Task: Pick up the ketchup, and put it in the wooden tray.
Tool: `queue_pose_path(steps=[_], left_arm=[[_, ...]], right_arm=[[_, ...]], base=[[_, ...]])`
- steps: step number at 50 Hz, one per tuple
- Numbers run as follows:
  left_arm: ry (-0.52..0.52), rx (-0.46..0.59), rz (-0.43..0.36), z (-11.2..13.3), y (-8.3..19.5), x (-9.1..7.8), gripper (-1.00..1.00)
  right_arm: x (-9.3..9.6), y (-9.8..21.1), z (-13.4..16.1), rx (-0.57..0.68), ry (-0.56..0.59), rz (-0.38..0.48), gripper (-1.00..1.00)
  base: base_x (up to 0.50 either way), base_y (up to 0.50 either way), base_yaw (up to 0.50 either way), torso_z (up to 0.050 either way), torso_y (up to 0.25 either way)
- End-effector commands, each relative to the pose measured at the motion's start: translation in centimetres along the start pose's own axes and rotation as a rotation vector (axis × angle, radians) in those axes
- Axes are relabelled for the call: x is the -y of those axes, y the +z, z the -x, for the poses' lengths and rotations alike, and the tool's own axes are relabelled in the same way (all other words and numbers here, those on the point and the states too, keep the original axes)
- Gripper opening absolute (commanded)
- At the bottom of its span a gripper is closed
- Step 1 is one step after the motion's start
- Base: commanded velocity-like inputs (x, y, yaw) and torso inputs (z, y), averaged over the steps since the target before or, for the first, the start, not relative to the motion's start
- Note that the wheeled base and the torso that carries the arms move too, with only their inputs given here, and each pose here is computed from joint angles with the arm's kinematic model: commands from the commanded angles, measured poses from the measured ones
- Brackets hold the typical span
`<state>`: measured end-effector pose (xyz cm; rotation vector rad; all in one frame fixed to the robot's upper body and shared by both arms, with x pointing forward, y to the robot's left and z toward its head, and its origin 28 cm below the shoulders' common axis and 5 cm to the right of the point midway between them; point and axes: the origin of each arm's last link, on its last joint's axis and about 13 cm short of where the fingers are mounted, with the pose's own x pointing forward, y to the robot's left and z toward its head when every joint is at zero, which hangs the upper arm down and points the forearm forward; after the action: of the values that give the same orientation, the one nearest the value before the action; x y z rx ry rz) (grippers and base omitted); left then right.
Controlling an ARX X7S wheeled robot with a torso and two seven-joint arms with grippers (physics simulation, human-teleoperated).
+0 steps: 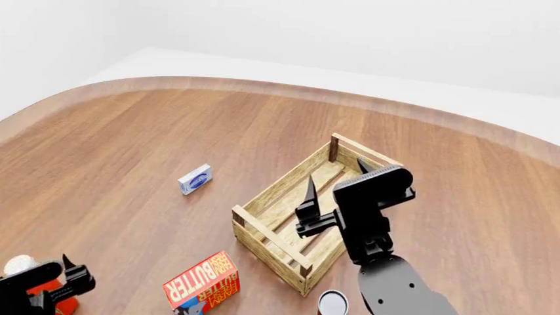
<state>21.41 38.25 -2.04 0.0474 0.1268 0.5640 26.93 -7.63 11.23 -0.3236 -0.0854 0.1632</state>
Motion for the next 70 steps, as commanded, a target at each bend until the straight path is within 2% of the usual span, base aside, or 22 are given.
queue_pose_path(steps=[1,14,28,29,44,48,53,61,63,65,70], left_arm=[[0.052,-0.054,-0.008,-0.7,-1.7,-0.3,1.00],[0.053,-0.119,-0.029,-1.0,-3.4,0.1,1.00],[0.028,-0.194,-0.003,-1.2,-3.5,1.3,1.00],[0.029,-0.207,0.004,-1.1,-3.5,1.4,-1.00],[0.041,-0.223,0.033,-1.4,-3.4,1.8,-1.00],[0.040,-0.203,0.036,-1.6,-3.1,1.9,-1.00],[-0.002,-0.121,0.021,-2.3,-2.1,2.3,-1.00],[-0.216,0.076,0.001,-5.0,2.0,4.1,-1.00],[-0.265,0.069,-0.005,-4.4,2.8,4.6,-1.00],[-0.308,0.179,-0.018,-4.5,6.1,5.1,-1.00],[-0.394,0.254,-0.042,-4.3,9.8,6.6,-1.00]], right_arm=[[0.0,-0.1,0.1,-0.008,-0.006,0.002,1.00],[0.1,-0.1,0.1,-0.013,-0.016,0.005,1.00],[0.4,0.3,0.5,-0.018,-0.033,0.020,1.00],[0.5,0.3,0.5,-0.018,-0.035,0.021,1.00],[0.5,0.3,0.7,-0.027,-0.049,0.023,1.00],[0.6,0.2,0.7,-0.028,-0.049,0.021,1.00],[0.7,0.3,0.6,-0.023,-0.051,0.016,1.00],[1.6,0.8,0.1,0.000,-0.067,0.007,1.00],[1.9,1.0,-0.1,0.008,-0.067,0.007,1.00],[2.2,1.2,-0.3,0.016,-0.068,0.008,1.00],[3.0,1.7,-0.9,0.032,-0.072,0.011,1.00]], base=[[0.00,0.00,0.00,0.000,0.000],[0.00,0.00,0.00,0.000,0.000],[0.00,0.00,0.00,0.000,0.000],[0.00,0.00,0.00,0.000,0.000],[0.00,0.00,0.00,0.000,0.000],[0.00,0.00,0.00,0.000,0.000],[0.00,0.00,0.00,0.000,0.000],[0.00,0.00,0.00,0.000,0.000],[0.00,0.00,0.00,0.000,0.000],[0.00,0.00,0.00,0.000,0.000],[0.00,0.00,0.00,0.000,0.000]])
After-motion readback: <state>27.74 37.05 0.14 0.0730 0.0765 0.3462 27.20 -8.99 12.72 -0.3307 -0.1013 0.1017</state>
